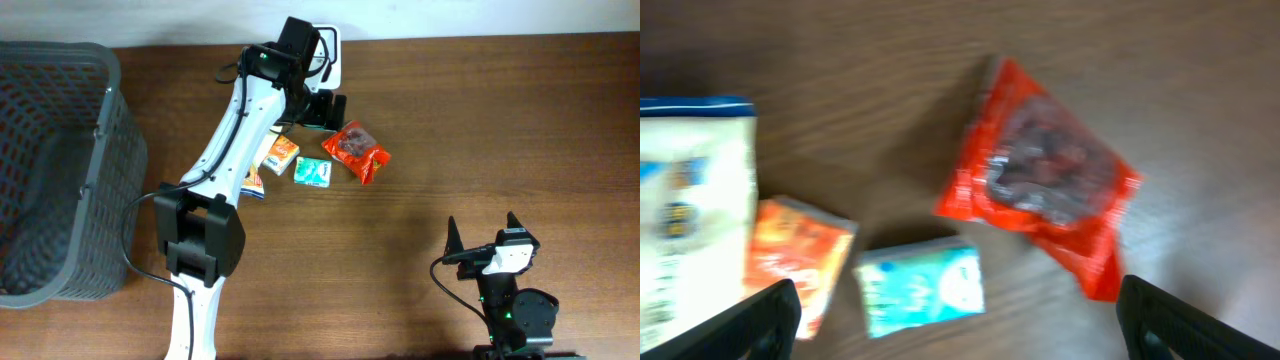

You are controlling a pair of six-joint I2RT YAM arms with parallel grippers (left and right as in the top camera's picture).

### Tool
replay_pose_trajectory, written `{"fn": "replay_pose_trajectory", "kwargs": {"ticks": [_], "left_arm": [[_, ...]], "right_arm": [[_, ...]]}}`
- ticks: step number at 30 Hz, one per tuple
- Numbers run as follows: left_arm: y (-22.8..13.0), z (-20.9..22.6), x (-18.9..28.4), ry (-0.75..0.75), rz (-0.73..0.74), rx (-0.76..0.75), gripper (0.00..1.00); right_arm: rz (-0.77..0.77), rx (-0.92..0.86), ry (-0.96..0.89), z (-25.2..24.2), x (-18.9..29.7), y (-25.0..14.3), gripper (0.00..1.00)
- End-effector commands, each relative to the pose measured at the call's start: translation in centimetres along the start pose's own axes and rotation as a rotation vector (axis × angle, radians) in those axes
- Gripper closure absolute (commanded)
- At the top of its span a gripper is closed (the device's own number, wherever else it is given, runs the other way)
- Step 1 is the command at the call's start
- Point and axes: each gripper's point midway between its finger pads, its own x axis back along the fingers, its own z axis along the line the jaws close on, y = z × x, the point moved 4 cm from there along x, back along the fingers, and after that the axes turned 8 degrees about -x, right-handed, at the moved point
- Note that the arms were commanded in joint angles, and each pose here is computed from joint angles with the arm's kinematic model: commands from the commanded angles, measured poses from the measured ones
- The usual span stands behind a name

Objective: Scan the item barcode

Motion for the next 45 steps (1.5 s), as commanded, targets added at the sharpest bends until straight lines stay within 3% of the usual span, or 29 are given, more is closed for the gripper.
{"fn": "replay_pose_trajectory", "kwargs": {"ticks": [1,3,4,5,8,13,15,18,19,21,23,25,26,29,35,39,43,45], "left_arm": [[0.2,2.3,0.6,0.154,-0.013,0.007,0.01],[0.2,2.3,0.5,0.154,-0.012,0.007,0.01],[0.0,2.3,0.5,0.155,-0.001,0.007,0.01],[-0.2,2.2,0.5,0.154,0.007,0.008,0.01],[-0.2,2.2,0.5,0.154,0.006,0.008,0.01],[-0.2,2.2,0.5,0.154,0.006,0.008,0.01],[-0.2,2.2,0.5,0.154,0.006,0.008,0.01],[-0.2,2.2,0.5,0.154,0.006,0.008,0.01],[-0.2,2.2,0.5,0.154,0.006,0.008,0.01],[-0.2,2.2,0.5,0.154,0.006,0.008,0.01],[-0.2,2.2,0.5,0.154,0.006,0.008,0.01],[-0.2,2.2,0.5,0.154,0.006,0.008,0.01],[-0.2,2.2,0.5,0.154,0.006,0.008,0.01],[-0.2,2.2,0.5,0.154,0.006,0.007,0.01],[-0.2,2.2,0.5,0.154,0.006,0.007,0.01],[-0.2,2.2,0.5,0.154,0.006,0.008,0.01],[-0.2,2.2,0.5,0.154,0.006,0.007,0.01],[-0.2,2.2,0.5,0.154,0.006,0.007,0.01]], "right_arm": [[-0.002,-0.003,-0.018,-0.3,0.0,-0.2,0.02],[-0.114,-0.023,0.002,0.1,0.1,2.1,0.01],[-0.182,-0.103,0.231,3.0,0.7,3.9,0.02],[-0.163,-0.103,0.346,4.5,1.1,3.8,0.02],[-0.230,-0.076,0.558,7.1,2.7,5.5,0.02],[-0.308,-0.061,0.551,7.4,4.0,10.5,0.02],[-0.169,-0.054,0.515,7.5,2.7,12.4,0.02],[0.262,-0.193,0.485,7.8,-2.3,13.5,0.02],[0.373,-0.238,0.548,8.7,-3.9,13.7,0.02],[0.540,-0.360,0.903,11.9,-5.2,13.5,0.02],[0.701,-0.524,1.025,12.2,-8.5,9.8,0.02],[0.816,-0.637,0.815,10.9,-11.5,6.3,0.02],[0.873,-0.728,0.583,9.3,-13.3,4.3,0.02],[0.924,-0.783,0.331,7.1,-15.5,3.3,0.01],[0.879,-0.703,0.214,6.3,-18.6,0.6,0.04],[0.934,-0.729,0.233,7.3,-20.9,-3.9,0.20],[0.974,-0.713,0.324,10.0,-21.8,-6.9,0.20],[0.968,-0.668,0.276,10.5,-22.2,-8.3,0.19]]}}
